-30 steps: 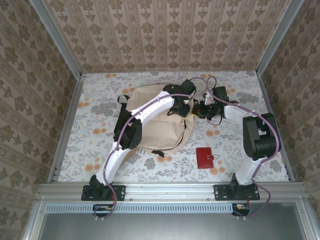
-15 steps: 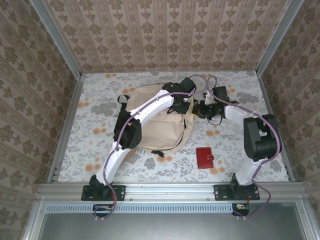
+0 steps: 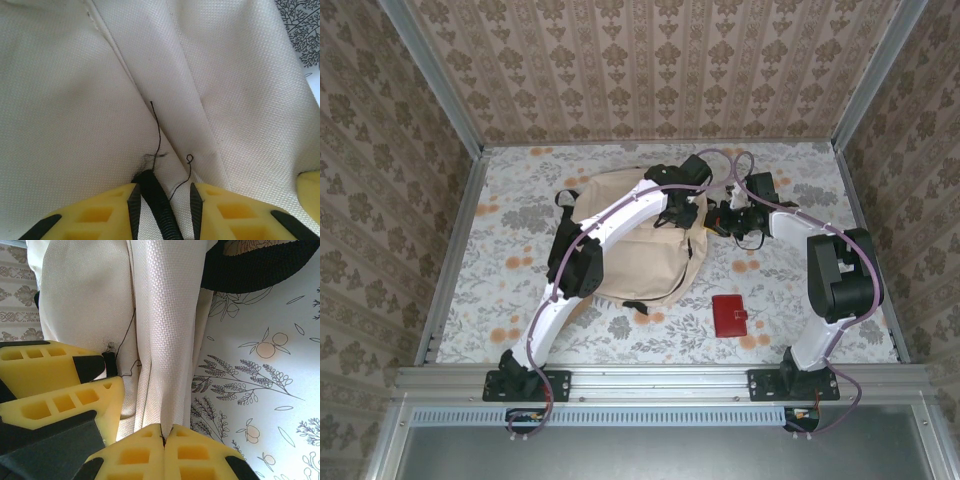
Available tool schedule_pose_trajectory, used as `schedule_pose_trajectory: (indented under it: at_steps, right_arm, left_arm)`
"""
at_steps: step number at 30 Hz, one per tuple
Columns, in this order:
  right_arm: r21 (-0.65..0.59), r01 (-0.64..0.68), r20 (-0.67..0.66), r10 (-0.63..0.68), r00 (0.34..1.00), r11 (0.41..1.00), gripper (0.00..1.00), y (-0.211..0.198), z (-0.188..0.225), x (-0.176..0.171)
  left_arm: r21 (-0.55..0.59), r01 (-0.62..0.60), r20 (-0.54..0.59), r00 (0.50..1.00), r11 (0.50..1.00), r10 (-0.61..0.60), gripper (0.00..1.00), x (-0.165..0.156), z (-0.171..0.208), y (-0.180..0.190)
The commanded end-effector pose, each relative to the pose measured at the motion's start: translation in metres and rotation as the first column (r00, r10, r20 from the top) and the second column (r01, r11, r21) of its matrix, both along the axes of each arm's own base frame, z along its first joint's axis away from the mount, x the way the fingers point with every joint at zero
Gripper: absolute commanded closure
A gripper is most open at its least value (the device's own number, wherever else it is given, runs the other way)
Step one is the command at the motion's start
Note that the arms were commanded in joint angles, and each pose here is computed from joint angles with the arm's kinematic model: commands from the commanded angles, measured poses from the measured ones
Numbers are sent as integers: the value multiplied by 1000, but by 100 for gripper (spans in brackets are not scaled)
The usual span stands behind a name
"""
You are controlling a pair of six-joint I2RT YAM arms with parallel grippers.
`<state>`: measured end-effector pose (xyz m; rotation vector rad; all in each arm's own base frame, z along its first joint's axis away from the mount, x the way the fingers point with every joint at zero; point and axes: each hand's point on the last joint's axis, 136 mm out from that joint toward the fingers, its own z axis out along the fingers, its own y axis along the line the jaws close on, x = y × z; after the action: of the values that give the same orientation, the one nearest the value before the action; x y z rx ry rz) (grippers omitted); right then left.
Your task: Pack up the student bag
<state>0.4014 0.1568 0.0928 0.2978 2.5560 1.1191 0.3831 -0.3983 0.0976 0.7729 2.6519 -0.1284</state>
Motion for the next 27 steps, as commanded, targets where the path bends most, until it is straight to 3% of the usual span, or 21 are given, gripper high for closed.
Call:
schedule_pose_trajectory:
  at_steps: [1, 7, 15, 19, 25, 27]
  right_arm:
    - [41, -44, 32, 43, 999, 998, 100, 9, 18, -6]
    - [43, -43, 30, 41, 999, 998, 100, 9, 18, -6]
    - [50, -48, 36, 46, 998, 998, 100, 11, 21, -6]
    - [49, -48, 34, 46, 998, 998, 100, 11, 19, -7]
    - [50, -48, 32, 46, 998, 998, 100, 11, 19, -7]
    - [50, -47, 31, 46, 998, 998, 100, 11, 19, -7]
  left_arm:
    - [42, -31, 4, 1000, 999, 31, 66, 4, -3, 12]
    - [125, -140, 28, 990, 982, 137, 65, 11, -9, 37]
    - [-95, -78, -180, 982, 992, 60, 58, -12, -21, -2]
    - [-84, -129, -186, 976, 988, 112, 56, -9, -25, 2]
    - [-81, -161, -226, 964, 984, 139, 66, -11, -34, 4]
    - [-88, -160, -217, 966, 983, 138, 74, -9, -31, 3]
